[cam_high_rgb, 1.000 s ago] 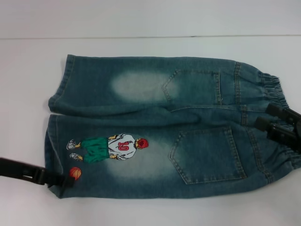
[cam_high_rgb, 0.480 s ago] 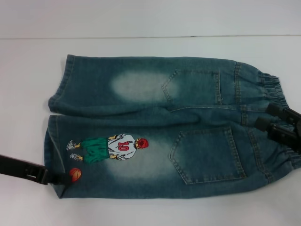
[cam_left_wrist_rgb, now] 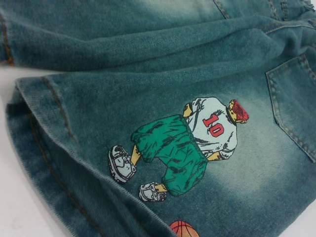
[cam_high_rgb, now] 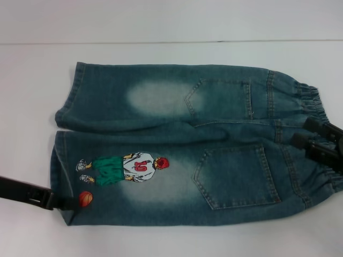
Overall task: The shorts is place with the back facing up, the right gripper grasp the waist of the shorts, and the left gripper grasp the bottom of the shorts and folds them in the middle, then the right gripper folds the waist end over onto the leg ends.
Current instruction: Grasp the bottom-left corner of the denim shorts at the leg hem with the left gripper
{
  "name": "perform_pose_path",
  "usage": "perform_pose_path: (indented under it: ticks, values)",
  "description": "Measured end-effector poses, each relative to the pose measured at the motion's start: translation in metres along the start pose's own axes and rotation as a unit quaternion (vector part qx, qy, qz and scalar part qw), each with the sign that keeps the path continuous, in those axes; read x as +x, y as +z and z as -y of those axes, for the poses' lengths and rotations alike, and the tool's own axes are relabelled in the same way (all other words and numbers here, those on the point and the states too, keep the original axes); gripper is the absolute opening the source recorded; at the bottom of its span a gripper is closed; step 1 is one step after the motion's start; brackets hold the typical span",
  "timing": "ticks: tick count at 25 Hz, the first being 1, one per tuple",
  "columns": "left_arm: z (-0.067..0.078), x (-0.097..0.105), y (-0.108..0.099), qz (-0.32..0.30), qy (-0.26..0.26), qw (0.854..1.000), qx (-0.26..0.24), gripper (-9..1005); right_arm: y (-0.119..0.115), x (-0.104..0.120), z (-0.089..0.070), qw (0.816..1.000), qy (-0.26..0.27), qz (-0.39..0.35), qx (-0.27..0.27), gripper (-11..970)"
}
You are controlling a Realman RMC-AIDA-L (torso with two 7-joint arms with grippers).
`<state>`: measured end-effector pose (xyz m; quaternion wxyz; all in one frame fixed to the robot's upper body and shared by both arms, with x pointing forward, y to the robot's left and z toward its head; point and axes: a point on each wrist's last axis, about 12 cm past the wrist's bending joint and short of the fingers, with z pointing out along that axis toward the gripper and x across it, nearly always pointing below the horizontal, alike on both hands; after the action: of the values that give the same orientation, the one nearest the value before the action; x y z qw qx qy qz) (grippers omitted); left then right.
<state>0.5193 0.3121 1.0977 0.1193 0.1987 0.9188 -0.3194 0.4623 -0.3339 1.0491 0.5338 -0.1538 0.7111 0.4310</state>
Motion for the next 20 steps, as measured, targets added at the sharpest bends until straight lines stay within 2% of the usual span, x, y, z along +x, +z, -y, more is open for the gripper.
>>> perform_pose_path:
  ticks: [4,20]
  values:
    - [-0.0002,-0.0004,-0.0007,0.002,0.001,1.0,0.001,85,-0.0001,-0.0001,0.0001,1.0,0.0,0.001,0.0,886]
    - [-0.0039,0.0015,-0.0088,0.017,-0.008,1.0,0.009,89,-0.0009,-0.0024,0.0004,1.0,0.0,0.017,0.005,885]
